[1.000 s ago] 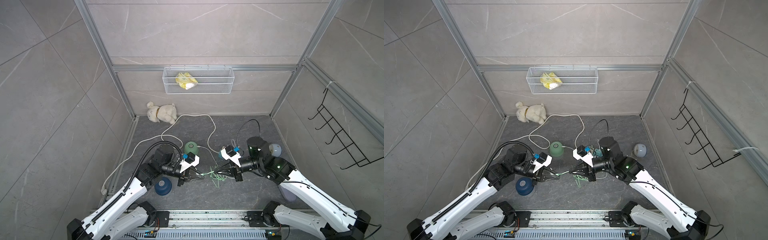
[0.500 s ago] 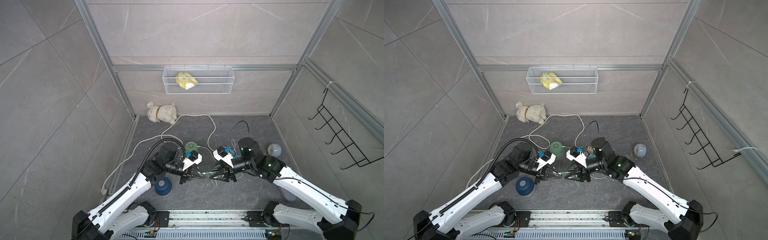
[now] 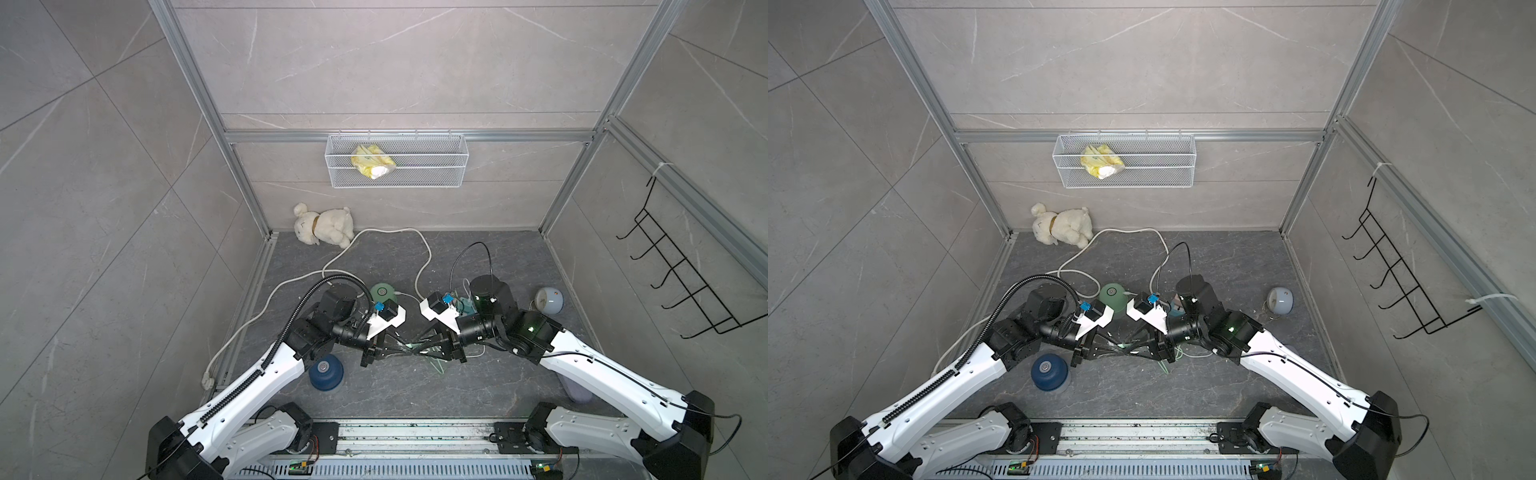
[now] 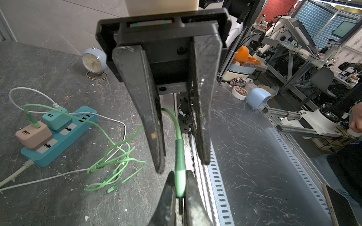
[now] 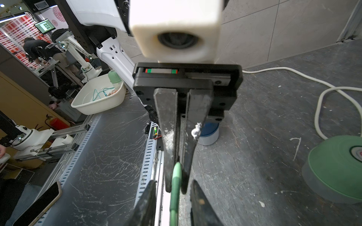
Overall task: Charge the cordless meat grinders
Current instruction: Pick up the charging cable from the center of the board, then move the cordless meat grinder to the center of the board.
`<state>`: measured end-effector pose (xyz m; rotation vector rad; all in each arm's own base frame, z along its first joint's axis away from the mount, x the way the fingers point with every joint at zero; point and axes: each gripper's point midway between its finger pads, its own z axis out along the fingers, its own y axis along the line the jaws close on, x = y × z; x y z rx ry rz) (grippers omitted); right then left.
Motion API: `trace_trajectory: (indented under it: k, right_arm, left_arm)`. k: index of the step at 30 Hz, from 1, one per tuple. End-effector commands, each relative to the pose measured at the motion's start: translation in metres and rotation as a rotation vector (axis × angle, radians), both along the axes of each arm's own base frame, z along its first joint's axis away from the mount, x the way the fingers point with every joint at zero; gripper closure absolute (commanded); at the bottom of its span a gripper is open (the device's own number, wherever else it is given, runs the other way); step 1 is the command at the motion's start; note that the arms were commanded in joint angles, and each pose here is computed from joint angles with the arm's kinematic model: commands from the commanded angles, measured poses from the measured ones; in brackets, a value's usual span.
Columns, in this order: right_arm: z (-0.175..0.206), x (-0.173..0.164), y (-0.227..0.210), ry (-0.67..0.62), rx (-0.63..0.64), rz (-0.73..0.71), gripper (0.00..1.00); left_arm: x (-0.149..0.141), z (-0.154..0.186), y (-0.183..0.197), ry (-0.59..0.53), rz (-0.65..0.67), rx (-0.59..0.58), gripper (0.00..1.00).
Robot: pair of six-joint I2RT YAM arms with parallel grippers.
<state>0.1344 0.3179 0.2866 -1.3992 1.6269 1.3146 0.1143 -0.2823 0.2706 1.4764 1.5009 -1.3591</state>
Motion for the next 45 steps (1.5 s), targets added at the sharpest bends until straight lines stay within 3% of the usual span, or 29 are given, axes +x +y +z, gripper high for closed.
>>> trace_trajectory:
  k: [1, 6, 8, 11, 14, 16, 20, 22, 24, 27, 29, 33, 39, 45]
  right_arm:
    - [0.01, 0.003, 0.004, -0.023, 0.018, -0.001, 0.75]
    - [0.013, 0.002, 0.004, -0.026, 0.028, 0.006, 0.96]
    - [0.013, 0.001, 0.004, -0.025, 0.03, 0.007, 1.0]
    - [0.012, 0.002, 0.003, -0.025, 0.032, -0.011, 1.0]
    - [0.005, 0.008, -0.001, -0.02, 0.01, -0.073, 1.0]
    - [-0.003, 0.016, -0.006, -0.009, -0.014, -0.145, 1.0]
    - [-0.024, 0.03, -0.016, 0.023, -0.053, -0.286, 1.0]
    - [-0.032, 0.035, -0.02, 0.047, -0.056, -0.339, 1.0]
    - [-0.033, 0.039, -0.022, 0.055, -0.041, -0.376, 1.0]
    - [-0.032, 0.039, -0.021, 0.06, -0.018, -0.379, 1.0]
    - [-0.031, 0.038, -0.018, 0.064, -0.007, -0.366, 1.0]
    - [-0.03, 0.039, -0.014, 0.062, 0.011, -0.35, 1.0]
    - [-0.03, 0.036, -0.016, 0.057, 0.022, -0.347, 1.0]
    - [-0.032, 0.032, -0.019, 0.057, 0.024, -0.341, 1.0]
  left_arm:
    - [0.0, 0.022, -0.001, -0.055, -0.016, -0.053, 1.0]
    - [0.0, 0.021, 0.0, -0.051, -0.013, -0.045, 1.0]
    - [0.001, 0.021, 0.0, -0.049, -0.005, -0.041, 1.0]
    - [0.001, 0.018, 0.002, -0.038, 0.018, -0.027, 0.85]
    - [0.006, 0.014, 0.007, -0.015, 0.102, 0.0, 0.62]
    - [0.021, 0.009, 0.015, 0.025, 0.266, 0.031, 0.45]
    - [0.076, -0.026, 0.073, 0.255, 0.894, 0.222, 0.28]
    - [0.079, -0.051, 0.116, 0.404, 1.166, 0.388, 0.25]
    - [0.065, -0.069, 0.147, 0.553, 1.335, 0.535, 0.25]
    - [0.033, -0.088, 0.183, 0.718, 1.491, 0.751, 0.23]
    - [0.019, -0.092, 0.2, 0.761, 1.567, 0.833, 0.2]
    - [0.017, -0.095, 0.217, 0.757, 1.675, 0.802, 0.0]
    - [0.025, -0.109, 0.217, 0.783, 1.739, 0.809, 0.0]
    - [0.031, -0.12, 0.224, 0.858, 1.915, 0.887, 0.0]
